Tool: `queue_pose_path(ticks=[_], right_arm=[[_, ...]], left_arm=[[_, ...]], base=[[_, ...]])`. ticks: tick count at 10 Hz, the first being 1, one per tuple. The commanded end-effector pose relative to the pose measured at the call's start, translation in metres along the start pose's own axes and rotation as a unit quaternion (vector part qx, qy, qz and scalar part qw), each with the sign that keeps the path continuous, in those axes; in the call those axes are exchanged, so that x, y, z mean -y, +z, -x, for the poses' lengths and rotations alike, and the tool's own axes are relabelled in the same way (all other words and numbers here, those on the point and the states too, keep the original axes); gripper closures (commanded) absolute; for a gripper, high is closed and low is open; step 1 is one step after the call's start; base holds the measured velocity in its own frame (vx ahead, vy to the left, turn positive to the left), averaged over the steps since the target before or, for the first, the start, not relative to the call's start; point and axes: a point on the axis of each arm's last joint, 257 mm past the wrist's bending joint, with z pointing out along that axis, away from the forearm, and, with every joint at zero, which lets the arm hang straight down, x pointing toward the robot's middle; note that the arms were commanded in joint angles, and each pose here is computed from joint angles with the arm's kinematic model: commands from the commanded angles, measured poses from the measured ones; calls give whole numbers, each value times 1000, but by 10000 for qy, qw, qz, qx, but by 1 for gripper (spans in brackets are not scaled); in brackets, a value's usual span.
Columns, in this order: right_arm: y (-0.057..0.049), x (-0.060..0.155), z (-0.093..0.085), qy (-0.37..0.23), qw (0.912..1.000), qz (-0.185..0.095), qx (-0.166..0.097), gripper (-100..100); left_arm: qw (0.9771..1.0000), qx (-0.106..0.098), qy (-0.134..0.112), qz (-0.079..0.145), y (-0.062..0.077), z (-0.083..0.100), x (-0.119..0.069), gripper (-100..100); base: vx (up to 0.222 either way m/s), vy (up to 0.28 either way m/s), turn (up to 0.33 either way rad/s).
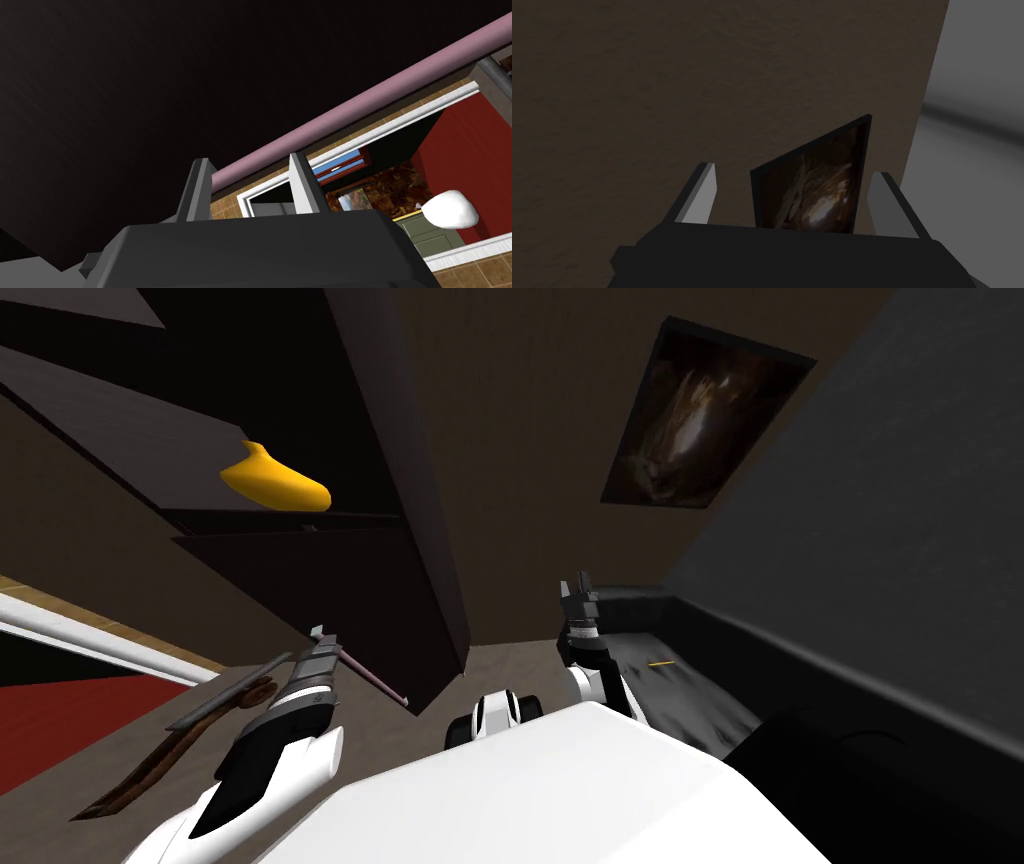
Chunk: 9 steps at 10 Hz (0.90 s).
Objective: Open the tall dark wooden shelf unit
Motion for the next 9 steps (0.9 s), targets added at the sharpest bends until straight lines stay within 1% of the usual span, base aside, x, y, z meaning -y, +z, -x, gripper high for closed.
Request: queue_pose_path(ticks=[1,3,7,8,9], right_arm=[[0,0,0,0,10000,0,0,0],[0,0,0,-1,10000,0,0,0],[0,0,0,0,10000,1,-1,0],[0,0,0,0,10000,0,0,0],[0,0,0,-1,10000,1,-2,0]], left_arm=[[9996,262,4,89,-2,25,-11,100],[9990,413,7,154,-3,41,-18,100],[9971,715,14,279,-7,71,-32,100],[9970,713,23,298,-11,76,-25,-100],[9968,736,26,312,-14,80,-20,-100]], base=[[184,-293,260],[125,-275,245],[63,-236,219],[44,-121,-22],[2,43,-109]])
